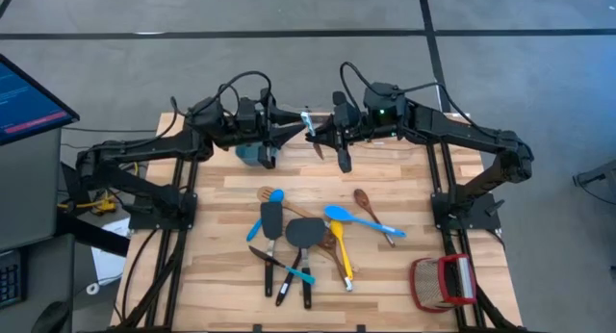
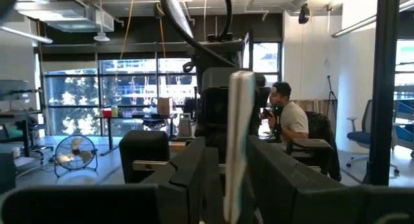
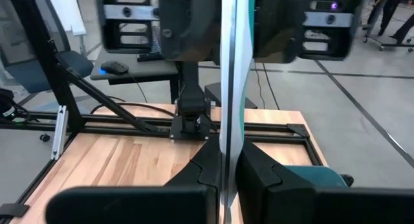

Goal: Pick & Place Kitchen Items
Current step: Put the white knife into the blue bin

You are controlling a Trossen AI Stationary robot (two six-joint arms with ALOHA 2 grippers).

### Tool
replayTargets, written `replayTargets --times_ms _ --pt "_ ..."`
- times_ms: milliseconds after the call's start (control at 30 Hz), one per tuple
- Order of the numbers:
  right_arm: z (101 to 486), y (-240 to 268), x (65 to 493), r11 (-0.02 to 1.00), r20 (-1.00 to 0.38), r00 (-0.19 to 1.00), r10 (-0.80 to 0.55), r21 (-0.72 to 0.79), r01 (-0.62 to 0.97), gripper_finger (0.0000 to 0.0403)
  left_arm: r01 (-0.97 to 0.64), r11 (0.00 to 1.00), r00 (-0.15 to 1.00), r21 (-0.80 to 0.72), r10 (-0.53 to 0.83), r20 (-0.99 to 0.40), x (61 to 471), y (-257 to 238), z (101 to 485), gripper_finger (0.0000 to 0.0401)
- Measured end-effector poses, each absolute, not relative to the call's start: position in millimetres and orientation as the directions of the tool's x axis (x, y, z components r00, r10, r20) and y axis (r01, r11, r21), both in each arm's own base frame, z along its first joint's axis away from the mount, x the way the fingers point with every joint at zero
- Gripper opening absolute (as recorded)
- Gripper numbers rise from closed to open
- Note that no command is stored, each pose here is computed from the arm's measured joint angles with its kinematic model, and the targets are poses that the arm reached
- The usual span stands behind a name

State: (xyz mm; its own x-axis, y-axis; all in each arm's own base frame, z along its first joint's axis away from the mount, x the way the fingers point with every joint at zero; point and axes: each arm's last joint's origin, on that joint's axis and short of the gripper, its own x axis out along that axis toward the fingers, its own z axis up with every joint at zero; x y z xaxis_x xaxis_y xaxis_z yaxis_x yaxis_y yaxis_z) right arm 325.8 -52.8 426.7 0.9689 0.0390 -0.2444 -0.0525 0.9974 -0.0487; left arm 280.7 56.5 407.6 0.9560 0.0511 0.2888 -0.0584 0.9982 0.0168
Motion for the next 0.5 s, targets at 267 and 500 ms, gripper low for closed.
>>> replayTargets --times_ms 267,500 --pt "427.1 -47.9 326.7 0.997 -0.24 0.969 0.05 -0.05 -0.063 0.0017 -0.043 0.999 0.954 -0.022 0.048 0.296 280.5 56.3 408.3 0.01" --pt "427.0 -47.6 326.8 0.997 -0.241 0.969 0.051 -0.05 -0.065 0.0017 0.003 0.998 0.947 -0.055 0.015 0.321 283.7 52.2 408.7 0.01"
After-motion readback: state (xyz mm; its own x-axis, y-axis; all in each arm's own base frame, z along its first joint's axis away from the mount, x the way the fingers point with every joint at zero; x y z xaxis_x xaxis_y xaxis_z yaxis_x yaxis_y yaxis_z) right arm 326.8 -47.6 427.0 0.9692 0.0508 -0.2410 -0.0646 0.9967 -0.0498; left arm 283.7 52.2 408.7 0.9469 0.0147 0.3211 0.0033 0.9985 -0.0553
